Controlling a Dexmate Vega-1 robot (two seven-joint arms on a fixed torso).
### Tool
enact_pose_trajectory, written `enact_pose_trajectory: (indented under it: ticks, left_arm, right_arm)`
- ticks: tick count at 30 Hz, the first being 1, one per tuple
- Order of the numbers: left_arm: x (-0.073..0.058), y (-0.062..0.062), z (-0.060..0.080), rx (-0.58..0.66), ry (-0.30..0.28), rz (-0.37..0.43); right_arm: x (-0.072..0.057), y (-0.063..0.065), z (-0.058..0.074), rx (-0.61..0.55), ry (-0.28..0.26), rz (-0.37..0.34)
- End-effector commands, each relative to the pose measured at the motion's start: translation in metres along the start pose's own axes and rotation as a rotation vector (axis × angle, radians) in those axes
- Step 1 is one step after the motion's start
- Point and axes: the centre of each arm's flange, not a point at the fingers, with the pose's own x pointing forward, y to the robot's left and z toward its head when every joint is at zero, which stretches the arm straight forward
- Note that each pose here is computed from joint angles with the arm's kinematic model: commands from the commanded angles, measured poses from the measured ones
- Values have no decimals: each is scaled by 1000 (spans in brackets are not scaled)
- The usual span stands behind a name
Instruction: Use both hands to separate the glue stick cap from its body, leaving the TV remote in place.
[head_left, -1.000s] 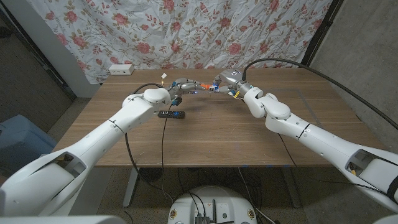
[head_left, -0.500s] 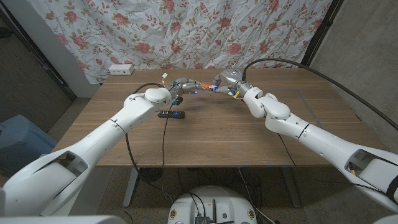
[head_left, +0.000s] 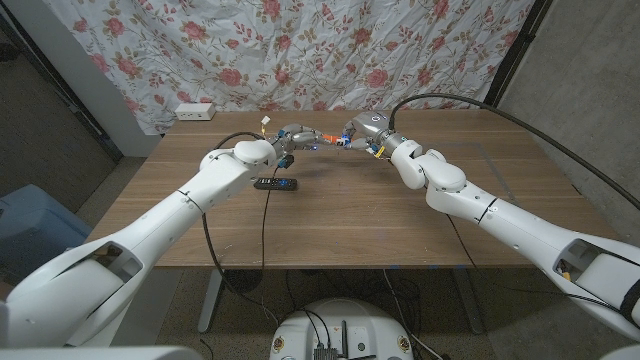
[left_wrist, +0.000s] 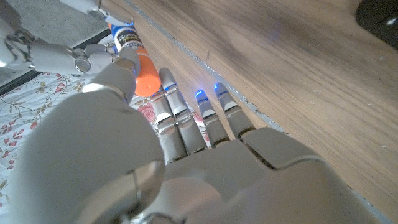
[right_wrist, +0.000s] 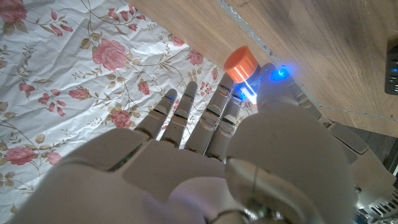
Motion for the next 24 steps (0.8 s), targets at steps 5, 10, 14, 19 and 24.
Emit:
enact_pose_trajectory:
  ticks: [5, 10, 14, 19, 24]
  left_arm:
    - [3, -1, 2, 14, 6, -16]
    - [2, 0, 2, 15, 4, -19]
    - [1, -1, 2, 15, 8, -21]
    - [0, 0, 1, 15, 12, -23]
    - [-2, 1, 2, 20, 19, -17]
  right_arm:
    - [1, 3, -3, -2, 10, 10]
    - [2, 4, -4, -1, 12, 9]
    - [1, 4, -5, -2, 18, 3]
    - [1, 5, -7, -2, 23, 5]
    - [0, 5, -7, -1, 29, 4]
